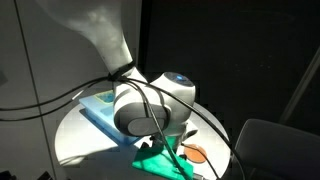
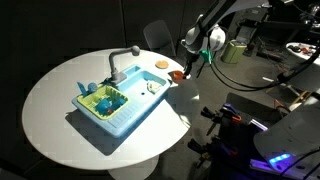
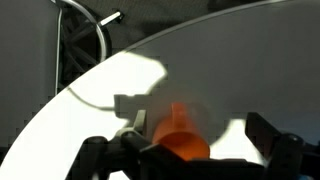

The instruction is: Pick up the orange mug from the table and place it on the orange saucer

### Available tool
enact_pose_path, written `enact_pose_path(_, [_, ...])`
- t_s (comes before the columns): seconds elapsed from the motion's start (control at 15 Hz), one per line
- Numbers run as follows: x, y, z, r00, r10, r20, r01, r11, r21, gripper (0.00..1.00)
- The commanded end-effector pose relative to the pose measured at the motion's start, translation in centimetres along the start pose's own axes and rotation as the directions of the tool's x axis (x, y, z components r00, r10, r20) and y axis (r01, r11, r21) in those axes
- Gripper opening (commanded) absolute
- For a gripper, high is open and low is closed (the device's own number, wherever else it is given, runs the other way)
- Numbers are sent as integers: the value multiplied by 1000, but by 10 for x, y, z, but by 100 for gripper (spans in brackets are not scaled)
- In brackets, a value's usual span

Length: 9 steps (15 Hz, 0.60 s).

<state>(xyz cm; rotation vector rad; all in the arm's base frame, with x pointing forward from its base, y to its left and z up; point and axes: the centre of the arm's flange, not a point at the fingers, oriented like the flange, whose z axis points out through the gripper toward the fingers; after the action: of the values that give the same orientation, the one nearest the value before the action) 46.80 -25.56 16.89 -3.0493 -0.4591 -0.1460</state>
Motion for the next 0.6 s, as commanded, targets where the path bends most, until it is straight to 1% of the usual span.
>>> enact_pose_path(0.0, [-4, 1, 3, 999, -29, -22, 29, 1000, 1, 100])
enact_pose_path(0.53, [-3, 6, 8, 999, -36, -12, 36, 999, 2, 100])
